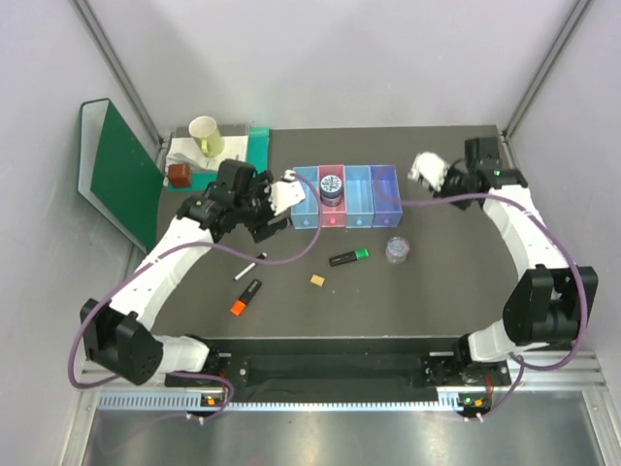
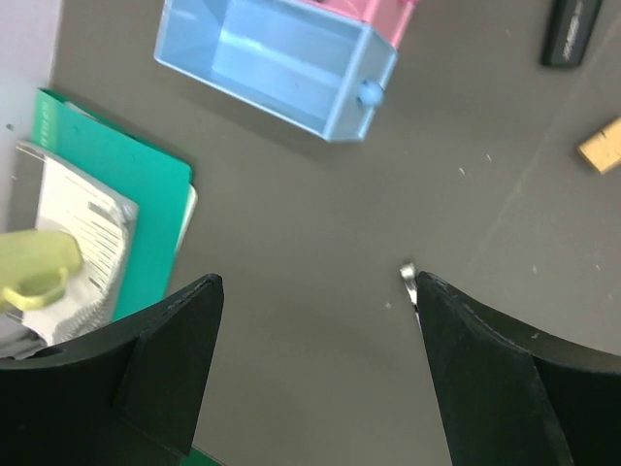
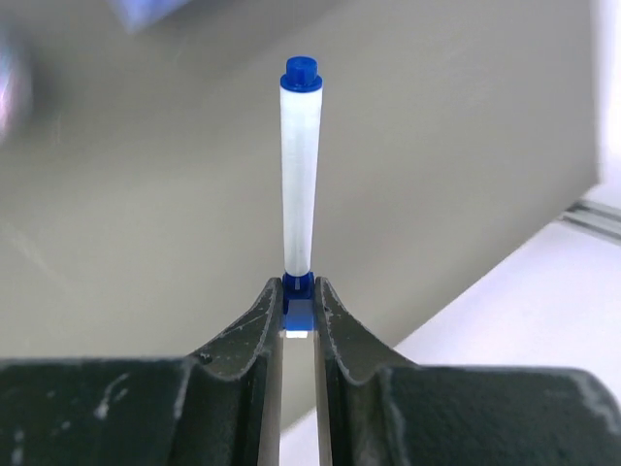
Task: Sort the stationery into containers
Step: Pick up the pen from the center of the board, then place the stationery in the storage box.
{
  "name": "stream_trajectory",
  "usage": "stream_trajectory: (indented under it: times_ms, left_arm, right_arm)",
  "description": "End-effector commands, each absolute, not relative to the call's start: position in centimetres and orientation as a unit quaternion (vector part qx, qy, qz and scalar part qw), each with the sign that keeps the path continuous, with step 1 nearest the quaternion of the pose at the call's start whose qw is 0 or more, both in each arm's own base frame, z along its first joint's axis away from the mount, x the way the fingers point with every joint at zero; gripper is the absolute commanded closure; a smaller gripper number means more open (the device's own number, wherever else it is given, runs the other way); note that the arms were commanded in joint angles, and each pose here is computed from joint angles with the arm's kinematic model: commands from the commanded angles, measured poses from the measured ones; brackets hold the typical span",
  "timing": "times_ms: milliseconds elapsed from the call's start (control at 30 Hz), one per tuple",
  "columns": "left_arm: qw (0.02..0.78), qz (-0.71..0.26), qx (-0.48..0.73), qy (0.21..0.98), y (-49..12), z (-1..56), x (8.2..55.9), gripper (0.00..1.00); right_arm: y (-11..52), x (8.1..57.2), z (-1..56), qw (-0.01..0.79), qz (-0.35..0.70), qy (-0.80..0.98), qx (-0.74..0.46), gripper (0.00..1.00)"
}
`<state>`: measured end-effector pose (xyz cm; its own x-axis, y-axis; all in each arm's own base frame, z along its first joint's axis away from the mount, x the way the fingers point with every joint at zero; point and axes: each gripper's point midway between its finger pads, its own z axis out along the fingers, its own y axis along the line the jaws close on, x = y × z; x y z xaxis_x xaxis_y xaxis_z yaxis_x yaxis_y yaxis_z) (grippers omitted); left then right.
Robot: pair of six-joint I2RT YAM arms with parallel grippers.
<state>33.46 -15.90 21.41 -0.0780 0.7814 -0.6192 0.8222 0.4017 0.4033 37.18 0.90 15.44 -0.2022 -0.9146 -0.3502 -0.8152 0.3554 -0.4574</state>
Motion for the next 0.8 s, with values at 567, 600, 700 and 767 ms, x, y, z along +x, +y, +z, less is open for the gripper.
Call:
stream_trajectory:
  times_ms: [567, 600, 700, 767]
  left_arm:
    - [0.368, -0.015, 0.551, 0.749, -13.4, 11.8, 35.5, 0.2]
    - [0.354, -0.014, 0.552, 0.755, -13.2, 10.9, 35.8, 0.2]
    - [0.34, -0.012, 0.554, 0.76, -13.2, 10.7, 36.8, 0.21]
    - [0.341, -0.019, 0.555, 0.758, -13.5, 10.7, 37.0, 0.22]
  right_arm:
    - [17.6, 45.6, 16.3, 0.366, 0.218, 0.861, -0.279, 1.0]
    - [17.7, 45.7, 15.2, 0.357, 0.219, 0.865, -0.279, 1.0]
    - [17.7, 46.0, 13.4, 0.348, 0.219, 0.869, -0.275, 1.0]
    - [17.6, 45.9, 12.5, 0.344, 0.217, 0.872, -0.273, 1.0]
